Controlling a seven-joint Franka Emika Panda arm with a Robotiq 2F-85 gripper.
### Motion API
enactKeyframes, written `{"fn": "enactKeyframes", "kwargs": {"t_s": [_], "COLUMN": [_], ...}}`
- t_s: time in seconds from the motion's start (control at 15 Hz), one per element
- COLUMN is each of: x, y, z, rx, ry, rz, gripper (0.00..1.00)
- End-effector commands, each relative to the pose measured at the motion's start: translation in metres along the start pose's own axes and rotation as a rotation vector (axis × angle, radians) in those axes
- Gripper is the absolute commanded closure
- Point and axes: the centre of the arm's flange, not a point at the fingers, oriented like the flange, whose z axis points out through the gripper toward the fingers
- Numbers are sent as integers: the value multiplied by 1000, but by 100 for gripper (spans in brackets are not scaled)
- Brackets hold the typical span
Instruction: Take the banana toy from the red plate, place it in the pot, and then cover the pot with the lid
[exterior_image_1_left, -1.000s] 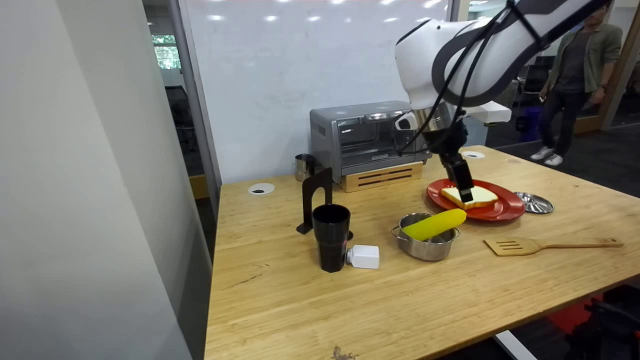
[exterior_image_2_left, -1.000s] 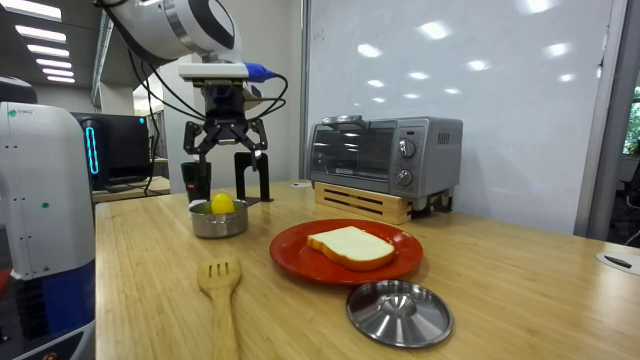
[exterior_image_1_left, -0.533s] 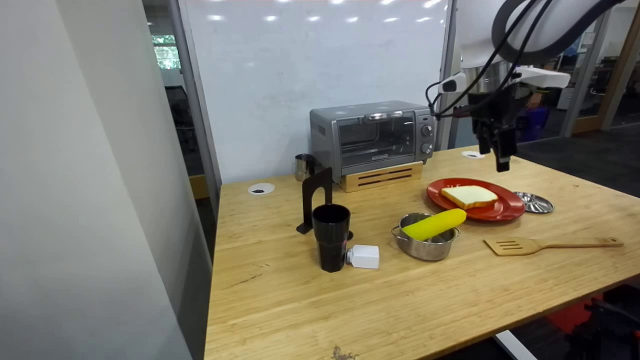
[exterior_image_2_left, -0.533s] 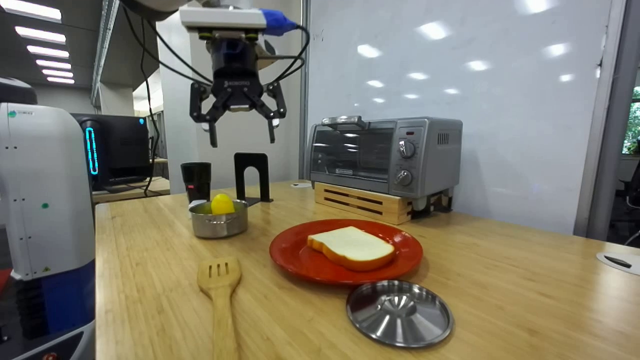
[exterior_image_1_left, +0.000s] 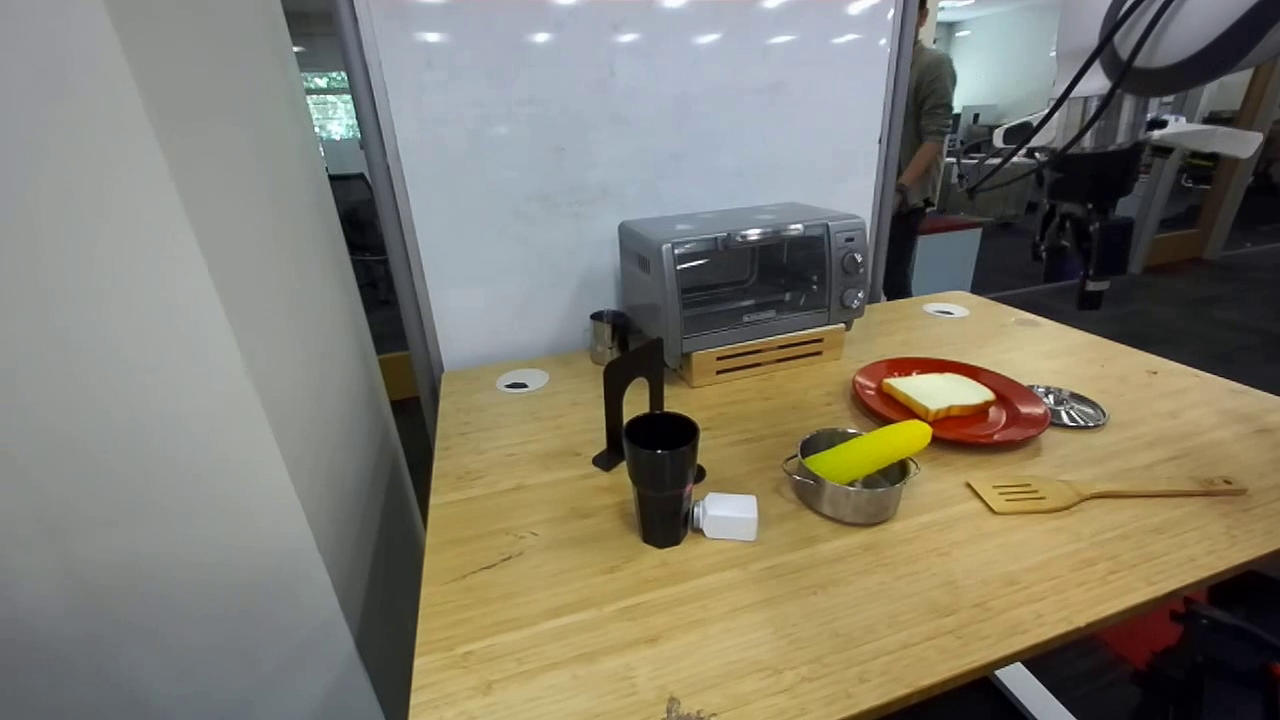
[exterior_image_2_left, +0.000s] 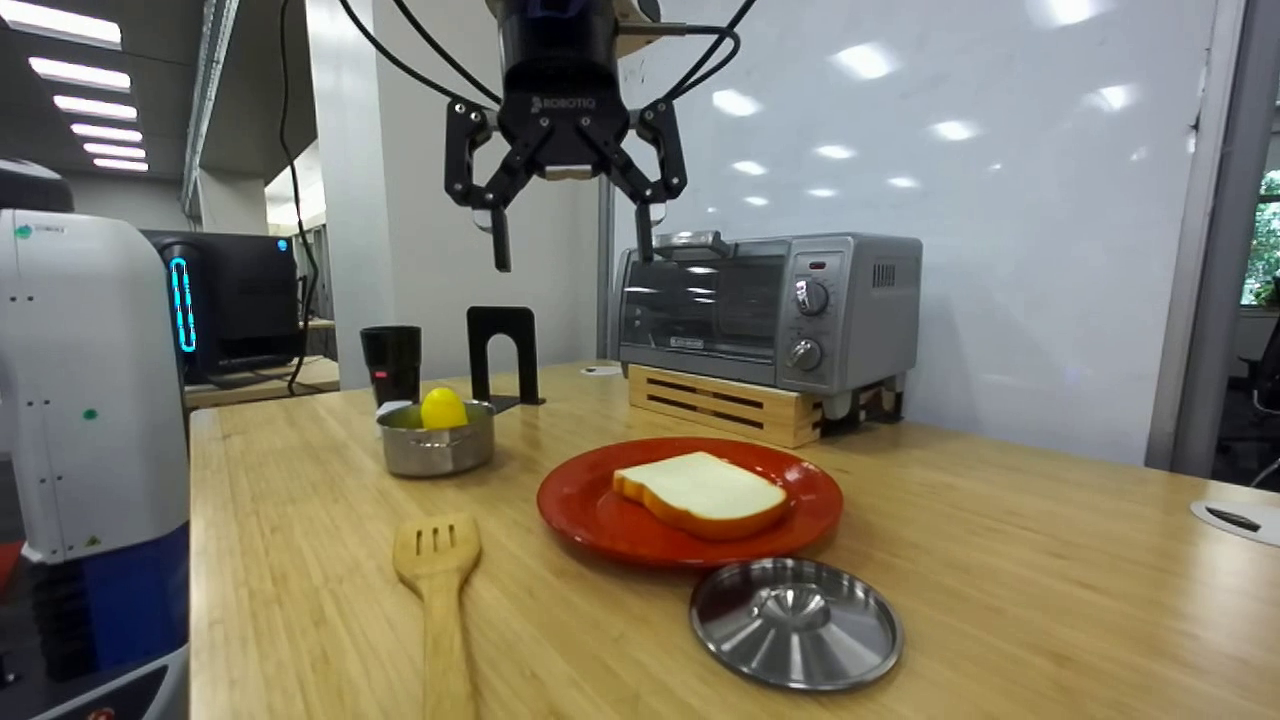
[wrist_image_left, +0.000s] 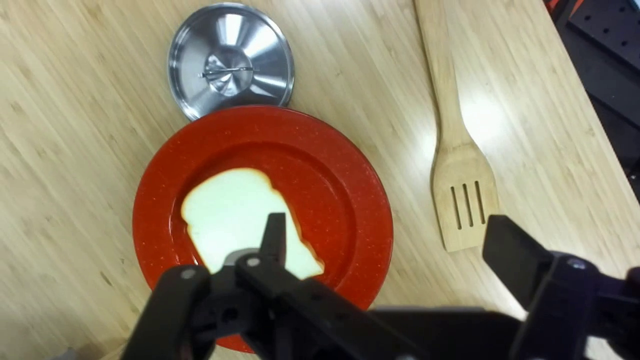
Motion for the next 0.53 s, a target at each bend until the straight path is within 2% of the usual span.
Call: {"fn": "enactKeyframes", "kwargs": {"t_s": [0.0,0.33,0.47], "x": [3,14,9], "y": [-2,-5,8], "z": [0,-1,7], "rx": [-1,-11,-5], "ry": [-1,-7,-17], "rz": [-6,-45,31], "gripper": [0,0,0]}}
